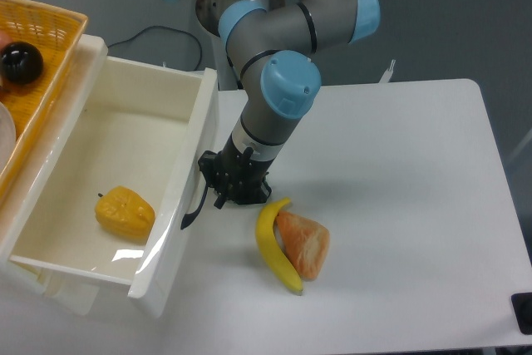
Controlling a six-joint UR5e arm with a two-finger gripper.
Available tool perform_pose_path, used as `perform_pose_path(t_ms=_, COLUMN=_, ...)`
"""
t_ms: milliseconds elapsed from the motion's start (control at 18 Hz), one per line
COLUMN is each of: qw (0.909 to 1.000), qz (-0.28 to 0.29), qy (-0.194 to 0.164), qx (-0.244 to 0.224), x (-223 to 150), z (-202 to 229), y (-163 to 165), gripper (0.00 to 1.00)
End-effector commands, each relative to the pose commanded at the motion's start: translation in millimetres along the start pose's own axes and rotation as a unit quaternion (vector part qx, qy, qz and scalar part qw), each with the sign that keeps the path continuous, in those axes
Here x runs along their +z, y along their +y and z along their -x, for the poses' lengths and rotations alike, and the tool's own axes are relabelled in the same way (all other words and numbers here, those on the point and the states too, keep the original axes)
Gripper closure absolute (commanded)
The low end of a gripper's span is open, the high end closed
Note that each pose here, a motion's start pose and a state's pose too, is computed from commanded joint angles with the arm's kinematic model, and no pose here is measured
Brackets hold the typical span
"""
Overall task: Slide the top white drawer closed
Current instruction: 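Lower the gripper beside the drawer's front panel near its black handle, then push the drawer front with the gripper, sliding the drawer into the cabinet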
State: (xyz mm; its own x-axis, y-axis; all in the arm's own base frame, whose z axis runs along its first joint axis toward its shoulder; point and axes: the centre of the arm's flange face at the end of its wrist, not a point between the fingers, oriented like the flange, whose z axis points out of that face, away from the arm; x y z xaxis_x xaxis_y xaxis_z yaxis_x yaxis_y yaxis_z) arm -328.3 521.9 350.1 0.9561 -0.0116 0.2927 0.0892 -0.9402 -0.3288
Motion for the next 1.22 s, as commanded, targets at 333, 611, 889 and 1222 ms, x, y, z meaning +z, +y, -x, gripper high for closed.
perform_pose_path(t_ms=333, qw=0.9998, qz=-0.01, qy=0.01, qx=-0.017, x=-0.1, z=-3.9, y=-2.9, gripper=0.98)
perform_pose_path(t_ms=611, qw=0.9997, qz=-0.009, qy=0.012, qx=-0.019, x=1.9, z=-9.8, y=-5.8, gripper=0.98)
perform_pose_path(t_ms=889, qw=0.9997, qz=-0.01, qy=0.015, qx=-0.019, x=4.2, z=-14.9, y=-8.6, gripper=0.98)
perform_pose_path(t_ms=1222, qw=0.9997, qz=-0.007, qy=0.017, qx=-0.019, x=6.7, z=-22.7, y=-11.5, gripper=0.98)
